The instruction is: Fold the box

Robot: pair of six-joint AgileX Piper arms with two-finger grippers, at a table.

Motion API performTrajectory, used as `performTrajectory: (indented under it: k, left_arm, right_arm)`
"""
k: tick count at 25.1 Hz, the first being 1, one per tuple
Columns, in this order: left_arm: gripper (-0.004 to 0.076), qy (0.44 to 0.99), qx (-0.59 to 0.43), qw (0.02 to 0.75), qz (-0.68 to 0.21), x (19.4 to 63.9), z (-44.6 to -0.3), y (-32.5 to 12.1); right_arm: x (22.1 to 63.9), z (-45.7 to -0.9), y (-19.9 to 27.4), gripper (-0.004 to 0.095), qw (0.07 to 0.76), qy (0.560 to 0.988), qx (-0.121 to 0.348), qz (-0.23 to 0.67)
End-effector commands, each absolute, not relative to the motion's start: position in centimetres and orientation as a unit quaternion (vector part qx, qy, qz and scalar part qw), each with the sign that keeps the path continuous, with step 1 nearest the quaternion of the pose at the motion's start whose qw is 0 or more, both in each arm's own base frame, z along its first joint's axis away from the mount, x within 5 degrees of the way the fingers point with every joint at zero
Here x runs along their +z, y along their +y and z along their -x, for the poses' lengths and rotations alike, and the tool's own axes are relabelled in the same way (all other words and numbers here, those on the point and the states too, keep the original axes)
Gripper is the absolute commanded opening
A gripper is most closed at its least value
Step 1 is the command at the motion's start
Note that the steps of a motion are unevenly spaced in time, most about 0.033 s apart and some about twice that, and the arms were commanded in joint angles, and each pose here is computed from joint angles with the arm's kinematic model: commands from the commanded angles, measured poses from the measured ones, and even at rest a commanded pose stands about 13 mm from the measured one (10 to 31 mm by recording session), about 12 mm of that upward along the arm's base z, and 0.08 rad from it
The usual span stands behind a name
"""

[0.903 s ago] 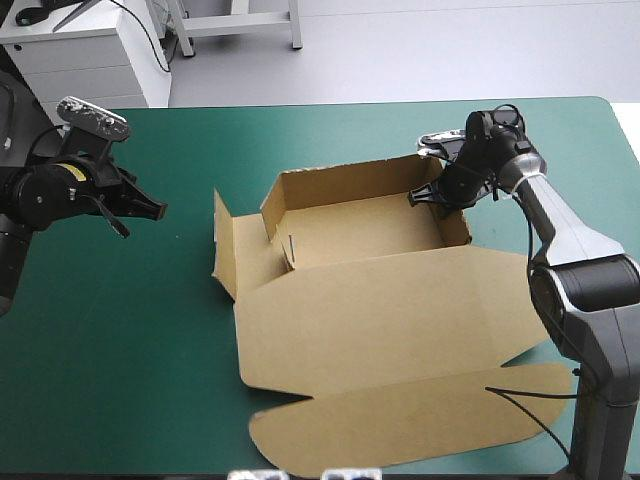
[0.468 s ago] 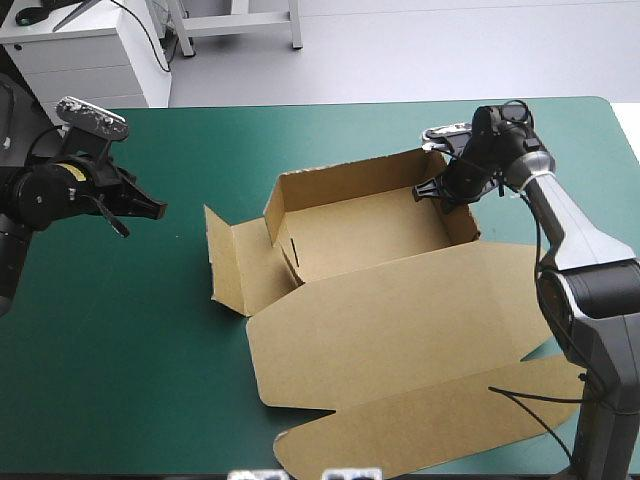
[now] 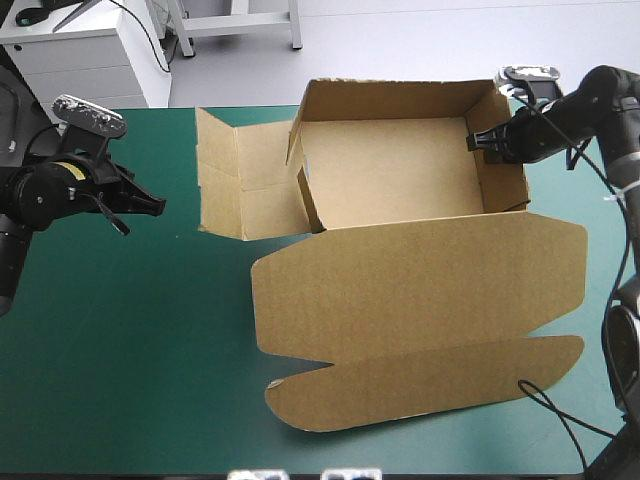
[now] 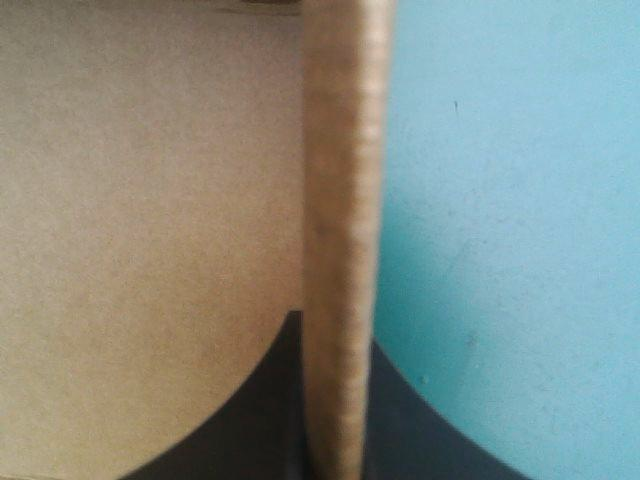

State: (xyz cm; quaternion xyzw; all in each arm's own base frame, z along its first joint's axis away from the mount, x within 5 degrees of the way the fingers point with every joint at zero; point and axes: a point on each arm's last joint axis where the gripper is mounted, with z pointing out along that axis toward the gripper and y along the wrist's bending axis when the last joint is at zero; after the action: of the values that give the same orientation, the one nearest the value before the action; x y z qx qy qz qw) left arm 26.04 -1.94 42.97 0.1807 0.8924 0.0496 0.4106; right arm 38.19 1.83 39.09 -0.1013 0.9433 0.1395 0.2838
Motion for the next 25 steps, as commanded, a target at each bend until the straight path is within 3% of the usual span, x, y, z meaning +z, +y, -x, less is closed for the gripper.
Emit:
performTrajectory:
  k: [1, 13, 16, 25]
  left_arm:
    - [0.0008, 0.870, 0.068, 0.461, -0.161, 44.9, -25.4, -1.6]
    - [0.0009, 0.883, 0.058, 0.449, -0.127, 41.1, -28.5, -1.6]
    - [0.0009, 0.875, -0.022, 0.472, -0.101, 39.6, -29.9, -2.9]
    - [0.0009, 0.829, -0.234, 0.487, -0.146, 39.5, -30.6, -6.6]
  right_arm:
    - [44.3, -34.8, 1.3, -0.0019, 0.355, 0.914, 0.168, 0.101]
    - [47.3, -31.9, 1.4, -0.0019, 0.396, 0.897, 0.162, 0.108]
    - [47.7, -31.5, 1.5, -0.0019, 0.402, 0.894, 0.167, 0.110]
    - [47.8, -31.4, 1.7, -0.0019, 0.405, 0.890, 0.175, 0.116]
